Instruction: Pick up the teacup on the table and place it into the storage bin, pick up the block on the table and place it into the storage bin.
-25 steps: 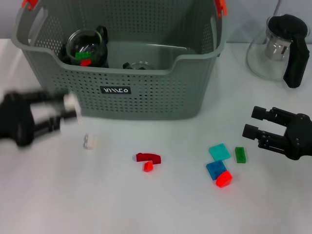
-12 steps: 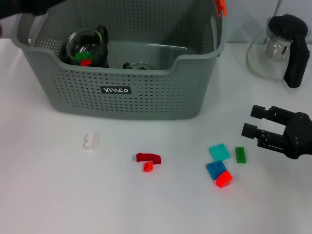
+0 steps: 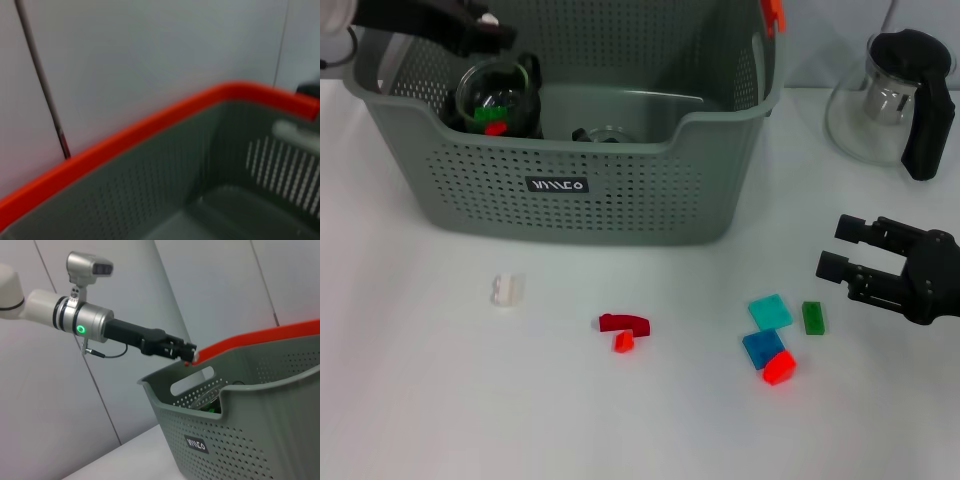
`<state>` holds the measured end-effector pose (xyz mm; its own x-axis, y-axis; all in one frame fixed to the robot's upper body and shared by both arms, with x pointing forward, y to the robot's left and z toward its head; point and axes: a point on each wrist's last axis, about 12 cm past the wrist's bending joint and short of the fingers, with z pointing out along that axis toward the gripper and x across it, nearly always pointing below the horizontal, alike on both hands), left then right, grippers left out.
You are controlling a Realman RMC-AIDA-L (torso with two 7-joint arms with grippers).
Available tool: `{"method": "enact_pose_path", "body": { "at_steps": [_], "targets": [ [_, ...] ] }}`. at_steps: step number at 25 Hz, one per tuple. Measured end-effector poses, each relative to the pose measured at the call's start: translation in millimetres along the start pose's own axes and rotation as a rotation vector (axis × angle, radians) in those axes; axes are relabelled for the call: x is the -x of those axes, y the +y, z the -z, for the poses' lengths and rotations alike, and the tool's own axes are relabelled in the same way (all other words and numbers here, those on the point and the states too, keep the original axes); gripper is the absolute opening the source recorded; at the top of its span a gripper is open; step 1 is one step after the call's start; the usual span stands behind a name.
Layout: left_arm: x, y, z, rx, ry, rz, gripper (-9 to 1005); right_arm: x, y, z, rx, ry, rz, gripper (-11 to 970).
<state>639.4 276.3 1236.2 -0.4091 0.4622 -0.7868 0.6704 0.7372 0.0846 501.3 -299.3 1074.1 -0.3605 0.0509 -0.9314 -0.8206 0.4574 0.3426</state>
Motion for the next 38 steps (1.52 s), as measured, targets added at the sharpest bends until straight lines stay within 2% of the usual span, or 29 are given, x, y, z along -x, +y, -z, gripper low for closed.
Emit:
{"method": "enact_pose_path", "body": {
  "at_steps": [8, 13, 15, 19, 21, 23, 25, 27, 28, 29, 32, 34, 36, 38],
  "targets": [
    [2.5, -3.1, -15.7, 0.105, 0.088, -0.001, 463, -0.1, -0.2, -0.1, -0.002, 0.0, 0.0, 760],
    [2.4, -7.0, -19.7, 0.124, 0.1, -0.012, 469, 0.4, -0.5, -0.6, -0.002, 0.001, 0.002, 760],
    [4.3, -8.2, -18.6, 0.127, 0.08, -0.008, 471, 0.7, -0.8, -0.5, -0.002, 0.001, 0.002, 760],
    [8.5, -10.0, -8.2, 0.142, 0.011, 0.004, 561, 0.9, -1.0, -0.3, -0.004, 0.001, 0.003, 760],
    [9.5, -10.6, 4.1, 0.144, -0.07, 0.029, 582, 1.1, -1.1, -0.1, -0.004, 0.0, 0.003, 760],
    [2.0, -8.3, 22.2, 0.132, -0.192, 0.082, 580, 1.1, -1.1, 0.0, -0.005, -0.003, 0.003, 760],
    [-14.5, -8.1, 39.2, 0.054, -0.348, 0.158, 579, 1.3, -1.0, 0.0, -0.005, -0.004, 0.005, 760],
    [-34.0, -12.5, 51.7, -0.096, -0.529, 0.228, 577, 1.3, -0.9, -0.2, -0.004, -0.005, 0.006, 760],
    [-34.0, -12.5, 51.7, -0.096, -0.529, 0.228, 576, 1.3, -0.8, -0.4, -0.004, -0.006, 0.007, 760],
    [-57.7, -16.4, 58.3, -0.224, -0.677, 0.278, 575, 1.2, -0.6, -0.8, -0.003, -0.006, 0.008, 760],
    [-94.7, -21.3, 62.0, -0.316, -0.843, 0.324, 572, 1.4, -0.3, -2.0, 0.0, -0.009, 0.008, 760],
    [-120.0, -26.9, 58.9, -0.334, -0.872, 0.329, 571, 1.5, -0.1, -2.2, 0.002, -0.01, 0.009, 760],
    [-140.2, -35.3, 55.0, -0.342, -0.846, 0.32, 569, 1.2, 0.4, -2.6, 0.005, -0.01, 0.008, 760],
    [-164.7, -49.4, 52.6, -0.332, -0.777, 0.265, 569, 0.7, 1.0, -3.3, 0.007, -0.009, 0.006, 760]
  ]
}}
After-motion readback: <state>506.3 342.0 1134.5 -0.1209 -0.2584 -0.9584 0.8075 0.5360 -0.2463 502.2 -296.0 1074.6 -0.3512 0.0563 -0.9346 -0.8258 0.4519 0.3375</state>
